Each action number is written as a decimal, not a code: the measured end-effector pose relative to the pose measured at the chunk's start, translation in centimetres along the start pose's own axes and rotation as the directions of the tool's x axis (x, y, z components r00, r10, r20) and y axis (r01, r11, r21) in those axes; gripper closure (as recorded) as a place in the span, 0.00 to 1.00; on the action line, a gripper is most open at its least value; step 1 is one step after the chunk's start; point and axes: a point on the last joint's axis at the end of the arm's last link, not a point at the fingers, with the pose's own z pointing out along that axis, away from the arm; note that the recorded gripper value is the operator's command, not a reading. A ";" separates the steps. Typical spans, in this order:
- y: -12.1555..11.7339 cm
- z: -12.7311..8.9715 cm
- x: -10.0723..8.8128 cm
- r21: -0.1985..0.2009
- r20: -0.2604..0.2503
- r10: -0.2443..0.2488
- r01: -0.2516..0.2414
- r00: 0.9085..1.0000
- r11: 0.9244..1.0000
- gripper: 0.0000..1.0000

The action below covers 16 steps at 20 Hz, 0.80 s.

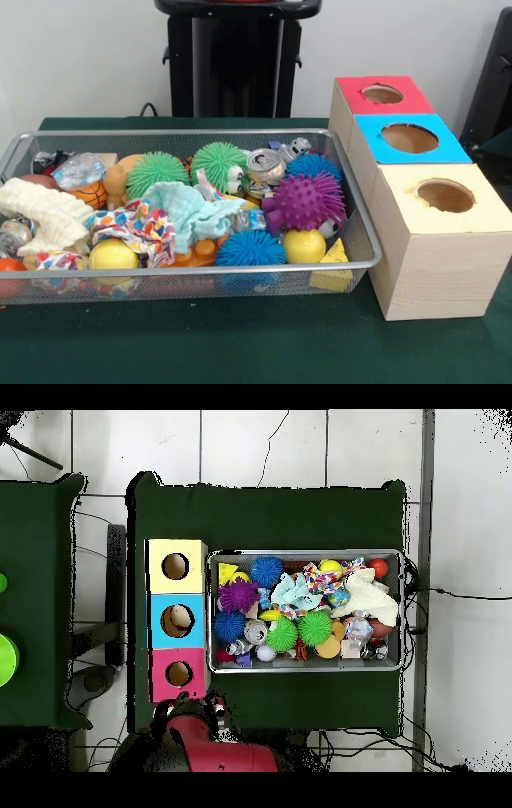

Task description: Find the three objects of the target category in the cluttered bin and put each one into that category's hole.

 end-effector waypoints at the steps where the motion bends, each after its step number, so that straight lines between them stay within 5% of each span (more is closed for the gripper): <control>1: -0.2 -0.1 0.0 -0.001 -0.004 0.005 -0.005 1.000 1.000 0.00; 11: -0.1 -5.6 3.0 -0.015 -0.087 0.007 -0.008 0.996 1.000 0.00; 16: -0.2 -5.6 2.4 -0.010 -0.075 0.001 -0.002 0.997 1.000 0.00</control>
